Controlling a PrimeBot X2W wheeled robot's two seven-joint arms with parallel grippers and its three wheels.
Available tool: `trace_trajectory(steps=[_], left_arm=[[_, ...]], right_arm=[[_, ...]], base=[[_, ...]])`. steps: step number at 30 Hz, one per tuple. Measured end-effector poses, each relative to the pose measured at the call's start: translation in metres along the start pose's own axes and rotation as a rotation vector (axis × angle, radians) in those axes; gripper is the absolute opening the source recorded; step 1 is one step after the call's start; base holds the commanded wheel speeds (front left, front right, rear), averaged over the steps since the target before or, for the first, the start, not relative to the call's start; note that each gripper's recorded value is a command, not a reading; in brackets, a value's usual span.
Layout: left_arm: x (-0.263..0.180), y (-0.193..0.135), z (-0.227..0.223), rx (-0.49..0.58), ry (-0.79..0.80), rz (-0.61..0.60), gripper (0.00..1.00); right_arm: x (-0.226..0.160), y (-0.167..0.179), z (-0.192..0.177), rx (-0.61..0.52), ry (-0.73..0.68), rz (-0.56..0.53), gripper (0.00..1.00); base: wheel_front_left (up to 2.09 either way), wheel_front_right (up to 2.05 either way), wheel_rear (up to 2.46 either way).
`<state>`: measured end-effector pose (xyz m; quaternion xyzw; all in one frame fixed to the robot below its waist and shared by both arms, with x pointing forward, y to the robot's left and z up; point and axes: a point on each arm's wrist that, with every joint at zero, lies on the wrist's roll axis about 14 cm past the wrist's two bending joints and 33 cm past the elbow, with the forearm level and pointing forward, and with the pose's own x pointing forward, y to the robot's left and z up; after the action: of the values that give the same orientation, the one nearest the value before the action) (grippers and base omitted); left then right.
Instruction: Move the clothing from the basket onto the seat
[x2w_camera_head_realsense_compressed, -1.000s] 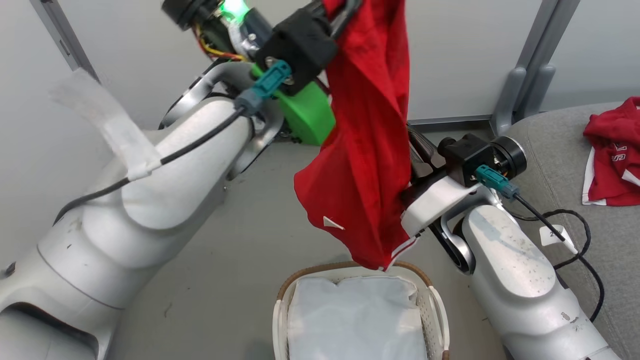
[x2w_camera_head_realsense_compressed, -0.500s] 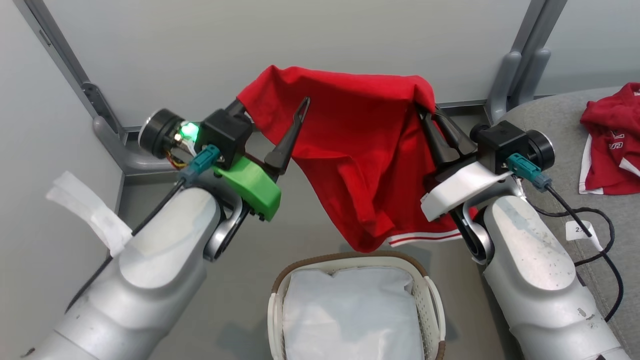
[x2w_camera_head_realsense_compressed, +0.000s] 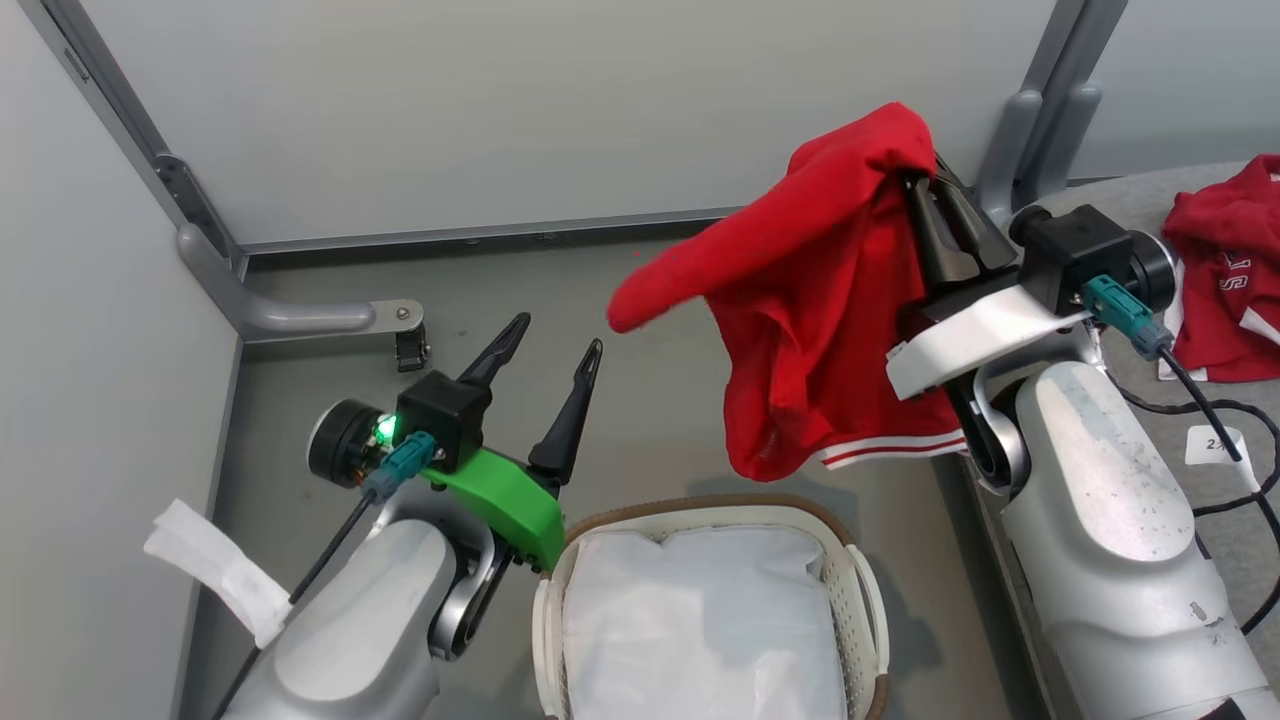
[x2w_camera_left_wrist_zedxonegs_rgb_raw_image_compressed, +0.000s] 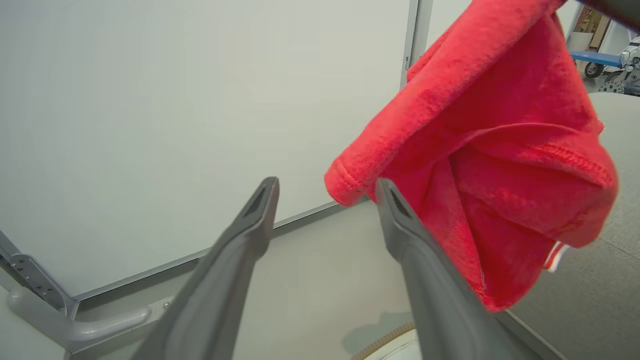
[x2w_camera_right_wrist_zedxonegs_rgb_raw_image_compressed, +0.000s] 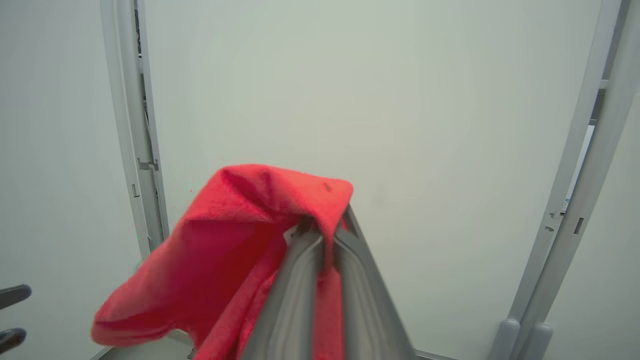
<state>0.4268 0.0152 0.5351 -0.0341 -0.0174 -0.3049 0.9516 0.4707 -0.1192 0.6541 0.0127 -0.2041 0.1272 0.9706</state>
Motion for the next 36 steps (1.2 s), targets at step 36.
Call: trace_trajectory(steps=[36], left_arm=[[0.032, -0.094, -0.043, -0.149, 0.022, -0.248, 1.00]], right_arm=[[-0.082, -0.113, -0.009, -0.131, 0.092, -0.314, 0.00]], base=[[0.00, 0.00, 0.00]])
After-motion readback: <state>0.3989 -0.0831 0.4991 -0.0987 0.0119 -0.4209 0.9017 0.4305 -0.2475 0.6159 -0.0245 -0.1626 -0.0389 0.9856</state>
